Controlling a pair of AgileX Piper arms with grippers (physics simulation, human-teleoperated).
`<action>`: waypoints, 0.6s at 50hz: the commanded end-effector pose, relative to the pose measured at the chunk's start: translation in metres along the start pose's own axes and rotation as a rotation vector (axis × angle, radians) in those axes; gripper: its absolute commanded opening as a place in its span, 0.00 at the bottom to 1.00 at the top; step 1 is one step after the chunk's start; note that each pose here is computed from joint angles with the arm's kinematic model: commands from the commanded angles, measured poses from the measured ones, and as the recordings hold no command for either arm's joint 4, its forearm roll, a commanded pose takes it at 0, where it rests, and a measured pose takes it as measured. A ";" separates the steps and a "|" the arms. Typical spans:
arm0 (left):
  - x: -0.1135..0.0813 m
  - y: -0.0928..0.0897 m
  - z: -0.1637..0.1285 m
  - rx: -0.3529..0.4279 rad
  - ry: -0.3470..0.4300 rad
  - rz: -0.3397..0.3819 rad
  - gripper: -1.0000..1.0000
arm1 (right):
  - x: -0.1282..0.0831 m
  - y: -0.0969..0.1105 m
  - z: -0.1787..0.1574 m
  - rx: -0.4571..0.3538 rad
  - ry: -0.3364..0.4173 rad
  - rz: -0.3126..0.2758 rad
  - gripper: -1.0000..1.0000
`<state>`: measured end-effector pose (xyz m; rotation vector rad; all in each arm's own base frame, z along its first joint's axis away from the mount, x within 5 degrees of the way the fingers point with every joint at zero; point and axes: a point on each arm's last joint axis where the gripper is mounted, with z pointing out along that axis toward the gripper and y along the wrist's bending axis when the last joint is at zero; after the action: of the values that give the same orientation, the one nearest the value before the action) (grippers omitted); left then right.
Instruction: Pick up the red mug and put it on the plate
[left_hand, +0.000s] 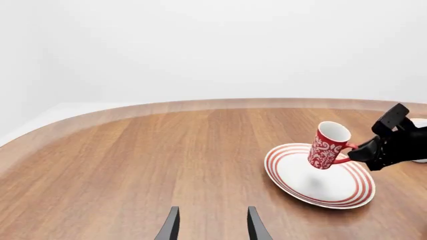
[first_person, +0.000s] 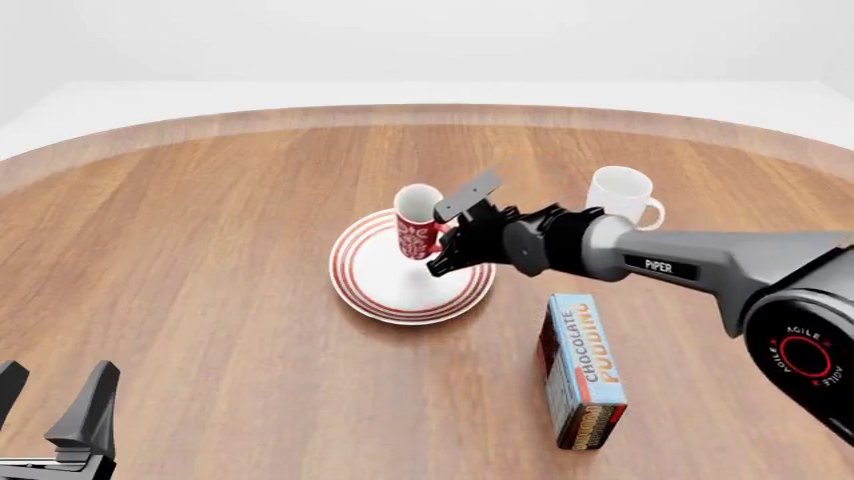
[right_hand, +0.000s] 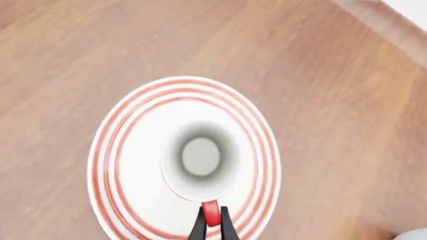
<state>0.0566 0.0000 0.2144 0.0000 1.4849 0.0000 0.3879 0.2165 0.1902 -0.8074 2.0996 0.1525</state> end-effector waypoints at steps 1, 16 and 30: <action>0.000 0.000 0.000 0.000 0.000 0.000 1.00 | 0.002 0.001 0.014 -0.002 0.006 0.015 0.00; 0.000 0.000 0.000 0.000 0.000 0.000 1.00 | 0.005 0.000 0.019 -0.002 0.017 0.017 0.00; 0.000 0.000 0.000 0.000 0.000 0.000 1.00 | 0.008 -0.005 0.023 0.009 0.009 0.001 0.00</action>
<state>0.0566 0.0000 0.2144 0.0000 1.4849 0.0000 0.3988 0.2198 0.1710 -0.8124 2.1195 0.1454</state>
